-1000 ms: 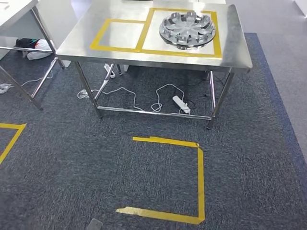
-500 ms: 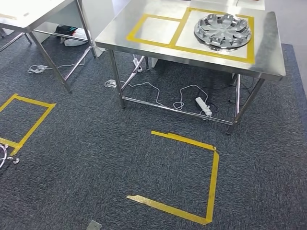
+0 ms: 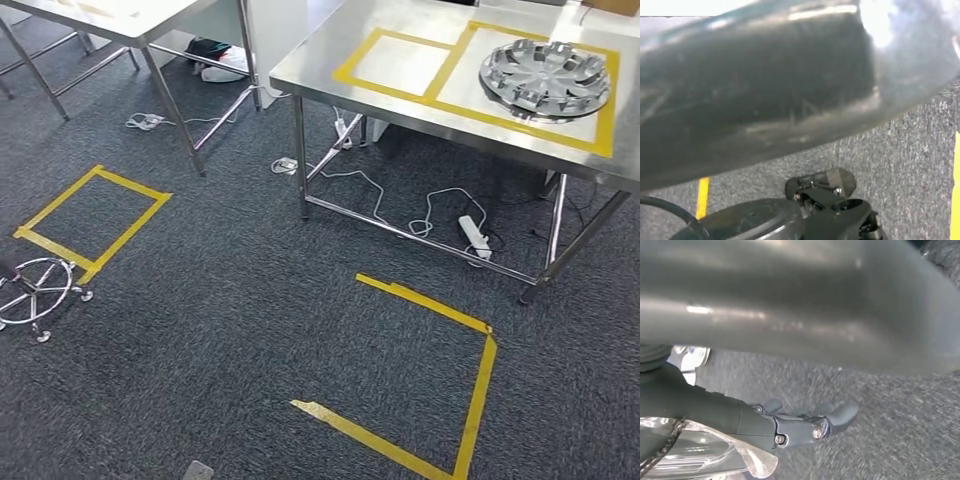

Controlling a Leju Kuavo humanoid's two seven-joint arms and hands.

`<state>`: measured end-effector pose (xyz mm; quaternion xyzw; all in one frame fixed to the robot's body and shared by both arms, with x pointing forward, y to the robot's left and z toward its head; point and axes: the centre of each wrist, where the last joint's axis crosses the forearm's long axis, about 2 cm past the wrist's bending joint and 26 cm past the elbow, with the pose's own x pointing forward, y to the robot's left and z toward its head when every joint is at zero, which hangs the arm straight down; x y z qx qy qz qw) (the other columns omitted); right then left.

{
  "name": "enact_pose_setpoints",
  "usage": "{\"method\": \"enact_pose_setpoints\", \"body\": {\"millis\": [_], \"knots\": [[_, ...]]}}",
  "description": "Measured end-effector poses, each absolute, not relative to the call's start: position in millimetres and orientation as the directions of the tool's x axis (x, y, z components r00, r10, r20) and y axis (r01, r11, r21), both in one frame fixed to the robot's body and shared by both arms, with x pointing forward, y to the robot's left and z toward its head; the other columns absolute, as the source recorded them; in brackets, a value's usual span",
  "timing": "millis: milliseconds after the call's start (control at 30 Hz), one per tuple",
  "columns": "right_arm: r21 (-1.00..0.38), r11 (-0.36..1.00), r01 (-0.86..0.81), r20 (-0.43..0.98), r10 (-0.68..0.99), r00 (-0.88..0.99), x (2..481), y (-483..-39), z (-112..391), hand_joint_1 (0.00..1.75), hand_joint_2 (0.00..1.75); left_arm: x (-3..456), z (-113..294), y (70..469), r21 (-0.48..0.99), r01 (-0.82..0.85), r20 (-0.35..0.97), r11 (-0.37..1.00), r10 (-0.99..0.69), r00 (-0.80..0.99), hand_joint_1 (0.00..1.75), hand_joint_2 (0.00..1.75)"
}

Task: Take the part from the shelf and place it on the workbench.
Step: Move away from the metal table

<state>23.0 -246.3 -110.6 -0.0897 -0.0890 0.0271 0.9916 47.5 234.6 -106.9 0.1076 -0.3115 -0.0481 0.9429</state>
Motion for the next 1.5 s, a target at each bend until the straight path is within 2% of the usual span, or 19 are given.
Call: {"method": "enact_pose_setpoints", "body": {"millis": [733, 1033, 1500], "knots": [[-0.183, 0.982, -0.037, 0.17, 0.068, 0.983, 23, -248, -111, 0.0, 0.0, 51, -105, 224, 0.256, 0.046, 0.577, 0.966, -0.191, 0.794, 0.0, 0.0], [-0.181, 0.983, -0.04, 0.184, 0.074, 0.98, 20, -267, -112, 0.0, 0.0, 52, -104, 217, 0.247, 0.059, 0.577, 0.967, -0.196, 0.793, 0.0, 0.0], [-0.194, 0.979, -0.065, 0.185, 0.102, 0.977, 18, -270, -113, 0.0, 0.0, 56, -103, 214, 0.246, 0.094, 0.57, 0.965, -0.222, 0.791, 0.0, 0.0]]}}
